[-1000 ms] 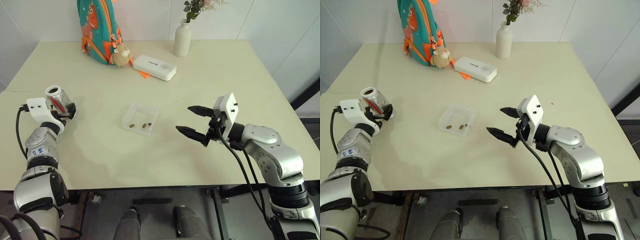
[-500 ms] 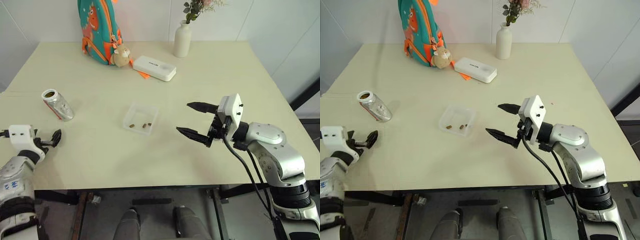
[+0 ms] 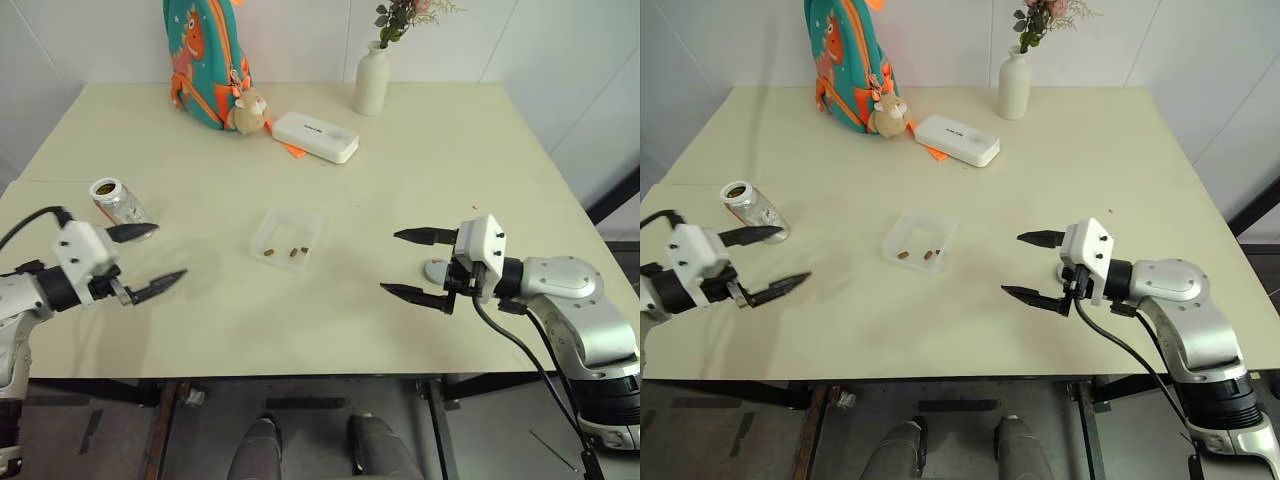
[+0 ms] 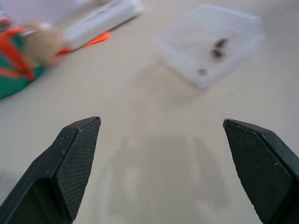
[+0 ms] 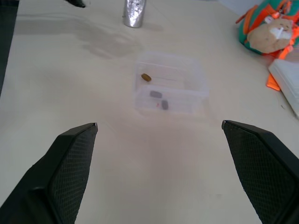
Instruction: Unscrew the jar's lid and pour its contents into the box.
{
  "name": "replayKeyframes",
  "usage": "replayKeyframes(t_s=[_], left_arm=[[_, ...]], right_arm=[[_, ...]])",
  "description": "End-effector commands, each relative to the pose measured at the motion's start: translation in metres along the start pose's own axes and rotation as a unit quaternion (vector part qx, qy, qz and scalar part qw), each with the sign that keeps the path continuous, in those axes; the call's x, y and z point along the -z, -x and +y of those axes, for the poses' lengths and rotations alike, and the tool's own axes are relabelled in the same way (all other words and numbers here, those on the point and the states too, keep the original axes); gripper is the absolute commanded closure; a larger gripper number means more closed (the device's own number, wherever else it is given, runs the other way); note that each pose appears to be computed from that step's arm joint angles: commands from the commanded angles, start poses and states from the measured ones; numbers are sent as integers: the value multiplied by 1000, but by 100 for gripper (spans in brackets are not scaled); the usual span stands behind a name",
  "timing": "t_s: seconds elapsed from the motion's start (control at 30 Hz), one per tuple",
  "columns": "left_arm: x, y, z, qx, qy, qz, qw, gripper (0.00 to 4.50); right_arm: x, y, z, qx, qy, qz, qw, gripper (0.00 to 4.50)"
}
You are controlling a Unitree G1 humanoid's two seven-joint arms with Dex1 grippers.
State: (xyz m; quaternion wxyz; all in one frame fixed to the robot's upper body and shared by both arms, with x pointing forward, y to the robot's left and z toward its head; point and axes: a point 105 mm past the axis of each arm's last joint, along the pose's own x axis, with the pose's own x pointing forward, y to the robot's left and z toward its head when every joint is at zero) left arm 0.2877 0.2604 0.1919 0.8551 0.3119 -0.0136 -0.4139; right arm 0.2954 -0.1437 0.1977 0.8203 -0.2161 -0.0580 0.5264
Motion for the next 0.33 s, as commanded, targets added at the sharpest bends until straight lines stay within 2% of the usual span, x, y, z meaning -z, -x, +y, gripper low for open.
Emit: replayKeyframes(t_s=[0.03,0.2,0.33], left_arm=[[-21,-2,6,25,-36,-25,999,2],[-19,-5,25,-17,-36,-35,999,2],[-17,-8,17,-2,-3,-39,999,2]], right_arm=[[-13,14,-9,17,16,-12,1000,0],[-21,17,-4,19,33,-16,999,0],[-22,19,1,17,35,-11,999,0]])
